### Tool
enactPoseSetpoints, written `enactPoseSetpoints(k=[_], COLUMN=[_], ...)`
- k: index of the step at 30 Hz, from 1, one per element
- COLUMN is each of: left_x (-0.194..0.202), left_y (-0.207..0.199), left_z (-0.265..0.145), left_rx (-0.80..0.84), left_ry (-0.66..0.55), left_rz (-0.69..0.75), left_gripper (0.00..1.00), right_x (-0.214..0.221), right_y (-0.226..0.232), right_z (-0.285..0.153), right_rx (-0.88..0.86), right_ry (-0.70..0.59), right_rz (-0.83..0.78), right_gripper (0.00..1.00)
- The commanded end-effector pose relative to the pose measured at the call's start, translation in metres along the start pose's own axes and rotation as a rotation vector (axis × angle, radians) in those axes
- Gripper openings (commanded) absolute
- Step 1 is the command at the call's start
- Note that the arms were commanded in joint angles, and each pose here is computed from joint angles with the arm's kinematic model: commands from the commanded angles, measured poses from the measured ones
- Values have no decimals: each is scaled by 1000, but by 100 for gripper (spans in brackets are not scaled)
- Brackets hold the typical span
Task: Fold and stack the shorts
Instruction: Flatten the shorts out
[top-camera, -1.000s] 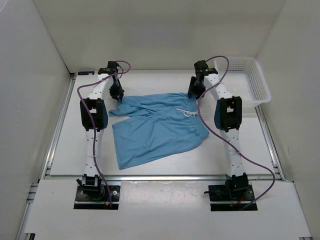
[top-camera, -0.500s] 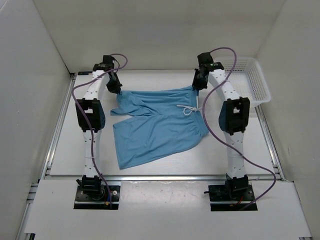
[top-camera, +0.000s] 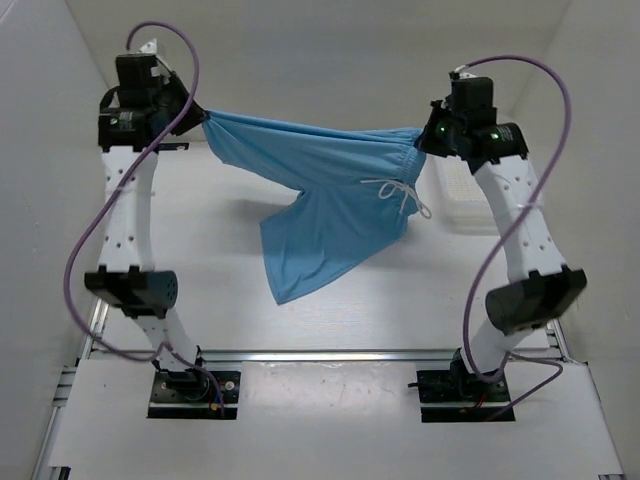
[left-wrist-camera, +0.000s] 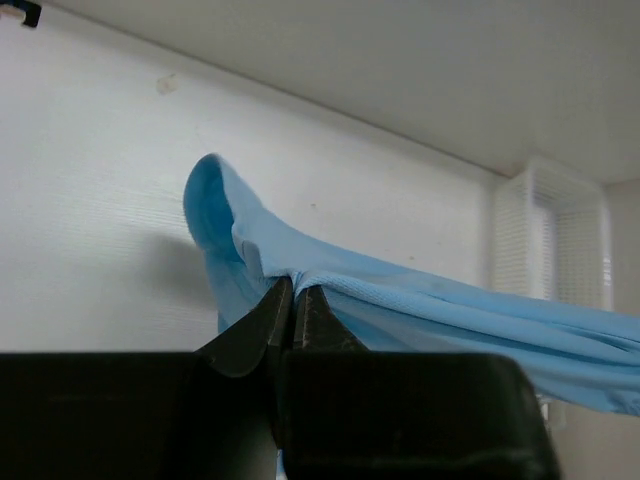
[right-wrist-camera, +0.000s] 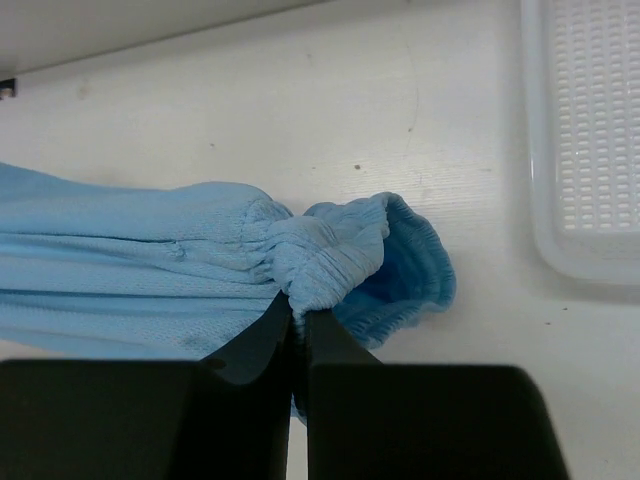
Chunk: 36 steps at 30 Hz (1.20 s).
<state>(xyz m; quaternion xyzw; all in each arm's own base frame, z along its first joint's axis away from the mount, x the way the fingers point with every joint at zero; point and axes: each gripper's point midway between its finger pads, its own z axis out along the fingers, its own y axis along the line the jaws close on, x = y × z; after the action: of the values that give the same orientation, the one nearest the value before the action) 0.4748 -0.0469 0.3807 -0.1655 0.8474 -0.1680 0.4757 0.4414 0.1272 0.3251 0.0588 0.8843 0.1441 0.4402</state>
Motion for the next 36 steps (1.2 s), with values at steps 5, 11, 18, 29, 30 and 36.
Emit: enactPoseSetpoints(k=[5, 11, 18, 29, 30, 36], left_x=[-32, -32, -51, -61, -59, -28], left_y=[-32, -34, -33, -21, -19, 19], left_z=[-154, -247, -339, -246, -227, -56], left_rx=[118, 139, 123, 37, 30, -104], left_ry=[-249, -406, -612, -507, -476, -192], left_rz=[-20, -48, -67, -24, -23, 25], left_gripper=[10, 10, 10, 10, 10, 10], right_x=[-25, -23, -23, -7, -3, 29], right_y=[11, 24, 33, 3, -1, -16], right_z=[-130, -216, -285, -220, -197, -40], right_rx=[-104, -215, -290, -123, -100, -14], right_ry=[-237, -339, -423, -305, -266, -64], right_rz=[-87, -121, -156, -144, -142, -91], right_gripper=[0, 0, 0, 0, 0, 0])
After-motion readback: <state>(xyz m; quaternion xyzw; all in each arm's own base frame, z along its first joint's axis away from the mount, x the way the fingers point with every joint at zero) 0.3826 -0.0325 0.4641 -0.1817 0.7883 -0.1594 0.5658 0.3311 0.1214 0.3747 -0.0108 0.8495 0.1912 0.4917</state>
